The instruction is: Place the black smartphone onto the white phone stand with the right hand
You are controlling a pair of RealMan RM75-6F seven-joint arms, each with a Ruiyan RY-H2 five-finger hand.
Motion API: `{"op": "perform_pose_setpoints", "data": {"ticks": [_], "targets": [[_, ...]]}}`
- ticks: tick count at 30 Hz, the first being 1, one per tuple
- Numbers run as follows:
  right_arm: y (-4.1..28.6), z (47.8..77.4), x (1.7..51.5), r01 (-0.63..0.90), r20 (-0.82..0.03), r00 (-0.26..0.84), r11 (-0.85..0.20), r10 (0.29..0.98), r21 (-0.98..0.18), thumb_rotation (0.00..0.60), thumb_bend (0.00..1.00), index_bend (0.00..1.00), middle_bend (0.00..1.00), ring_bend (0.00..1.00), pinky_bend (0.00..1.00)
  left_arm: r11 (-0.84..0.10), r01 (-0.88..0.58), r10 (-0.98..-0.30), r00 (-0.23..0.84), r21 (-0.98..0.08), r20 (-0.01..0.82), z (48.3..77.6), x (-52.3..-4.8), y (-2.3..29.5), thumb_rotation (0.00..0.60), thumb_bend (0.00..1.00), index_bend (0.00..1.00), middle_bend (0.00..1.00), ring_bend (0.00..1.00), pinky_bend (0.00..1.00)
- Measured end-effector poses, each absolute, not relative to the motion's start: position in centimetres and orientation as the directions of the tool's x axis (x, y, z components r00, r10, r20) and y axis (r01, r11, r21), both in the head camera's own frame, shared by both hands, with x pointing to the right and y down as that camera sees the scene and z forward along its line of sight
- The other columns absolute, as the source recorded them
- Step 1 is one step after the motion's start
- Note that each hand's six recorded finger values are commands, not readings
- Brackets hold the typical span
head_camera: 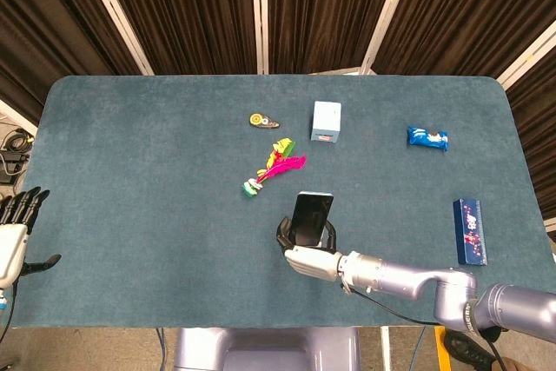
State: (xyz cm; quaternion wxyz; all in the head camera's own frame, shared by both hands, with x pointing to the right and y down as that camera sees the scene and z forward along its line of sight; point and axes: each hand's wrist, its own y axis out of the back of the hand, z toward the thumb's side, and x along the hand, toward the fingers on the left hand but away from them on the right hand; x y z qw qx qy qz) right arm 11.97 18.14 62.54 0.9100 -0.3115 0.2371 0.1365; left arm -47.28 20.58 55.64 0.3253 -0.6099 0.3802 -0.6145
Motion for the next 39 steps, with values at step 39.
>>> {"op": "perform_pose_setpoints", "data": {"ticks": [39], "targets": [[19.1,64.1,11.9,-0.436,-0.539,0.834,0.742,0.119,-0.509,0.6,0.22,0.52,0.53,0.43,0.41,-0.5,-0.065,-0.863,-0.046,-0.864,0.503,55.7,-47.3,20.5,0.6,0.0,0.0,0.0,0.0,0.0]]}}
